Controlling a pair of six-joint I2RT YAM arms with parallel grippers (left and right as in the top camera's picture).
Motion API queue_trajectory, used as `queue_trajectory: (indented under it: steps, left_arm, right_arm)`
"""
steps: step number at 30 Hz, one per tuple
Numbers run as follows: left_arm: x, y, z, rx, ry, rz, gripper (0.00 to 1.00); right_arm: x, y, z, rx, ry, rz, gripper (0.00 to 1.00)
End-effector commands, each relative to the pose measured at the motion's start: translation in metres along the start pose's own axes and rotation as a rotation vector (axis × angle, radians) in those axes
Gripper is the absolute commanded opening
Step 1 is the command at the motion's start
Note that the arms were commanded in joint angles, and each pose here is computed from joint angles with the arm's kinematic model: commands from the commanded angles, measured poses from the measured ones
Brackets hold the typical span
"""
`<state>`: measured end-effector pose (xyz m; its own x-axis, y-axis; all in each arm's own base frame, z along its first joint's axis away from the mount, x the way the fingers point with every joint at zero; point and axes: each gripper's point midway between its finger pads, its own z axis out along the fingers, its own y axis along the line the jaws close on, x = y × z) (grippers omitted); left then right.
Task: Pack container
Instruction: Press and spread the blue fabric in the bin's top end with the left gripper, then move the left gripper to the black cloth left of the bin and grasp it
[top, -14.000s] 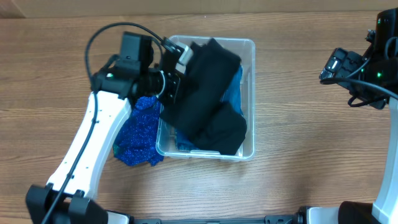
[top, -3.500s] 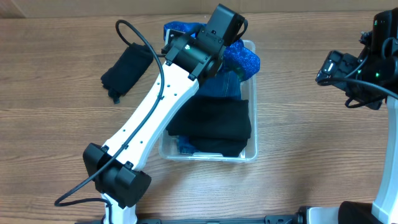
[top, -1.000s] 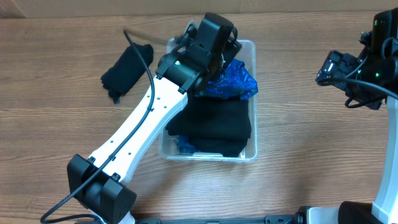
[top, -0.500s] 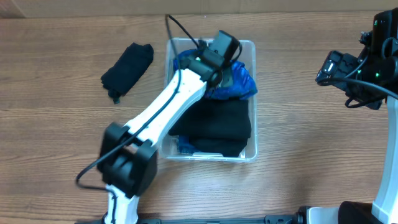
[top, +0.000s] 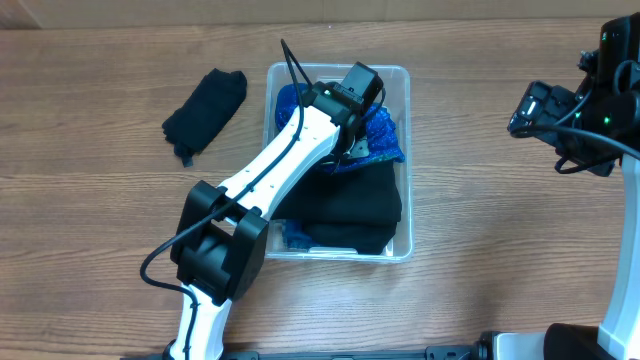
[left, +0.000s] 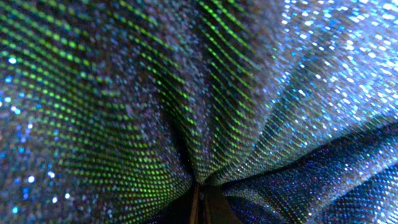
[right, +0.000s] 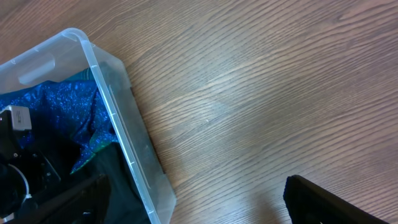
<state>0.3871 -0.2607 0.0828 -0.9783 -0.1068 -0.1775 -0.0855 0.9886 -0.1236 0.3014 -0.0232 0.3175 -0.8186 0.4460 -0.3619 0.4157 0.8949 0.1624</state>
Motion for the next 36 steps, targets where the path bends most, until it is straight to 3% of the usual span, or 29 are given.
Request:
queue_trajectory:
  steps: [1,2,3,6,7,12,14,20,23,25,29,36]
  left_arm:
    - [-0.020,0.000,-0.041,0.038,-0.087,0.026,0.04]
    - [-0.029,0.001,-0.063,0.051,-0.141,0.017,0.04]
    - [-0.037,0.004,-0.082,0.060,-0.188,0.009,0.11]
    - [-0.059,0.025,-0.146,0.067,-0.354,-0.011,0.57]
    - [-0.063,0.036,-0.162,0.060,-0.394,-0.033,0.64]
    - [-0.081,0.097,-0.216,0.063,-0.499,-0.168,0.78]
    - [-0.090,0.143,-0.222,0.023,-0.500,-0.257,0.92]
    - [-0.110,0.205,-0.189,0.063,-0.373,-0.164,1.00]
    - [-0.121,0.254,-0.168,0.049,-0.337,-0.270,1.00]
    - [-0.131,0.277,-0.157,0.118,-0.325,-0.312,1.00]
    - [-0.153,0.298,-0.142,0.267,-0.364,-0.226,1.00]
    - [-0.166,0.357,-0.077,0.119,-0.335,-0.067,1.00]
  right_arm:
    - [0.001,-0.001,-0.009,-0.013,-0.026,-0.003,0.93]
    - [0.001,-0.001,-0.009,-0.013,-0.026,-0.003,0.93]
    - [0.001,-0.001,-0.009,-0.013,-0.026,-0.003,0.93]
    - [0.001,-0.001,-0.009,-0.013,-0.026,-0.003,0.93]
    - [0.001,-0.001,-0.009,-0.013,-0.026,-0.003,0.93]
    - [0.001,-0.001,-0.009,-0.014,-0.027,-0.003,0.93]
    - [0.001,-0.001,-0.009,-0.014,-0.027,-0.003,0.93]
    - [0.001,-0.001,-0.009,-0.014,-0.027,-0.003,0.93]
    - [0.001,-0.001,-0.009,-0.013,-0.026,-0.003,0.93]
    - [0.001,-0.001,-0.009,-0.014,-0.027,-0.003,0.93]
    - [0.000,-0.001,-0.009,-0.015,-0.030,-0.007,0.93]
    - [0.000,-0.001,-0.009,-0.014,-0.030,-0.029,0.93]
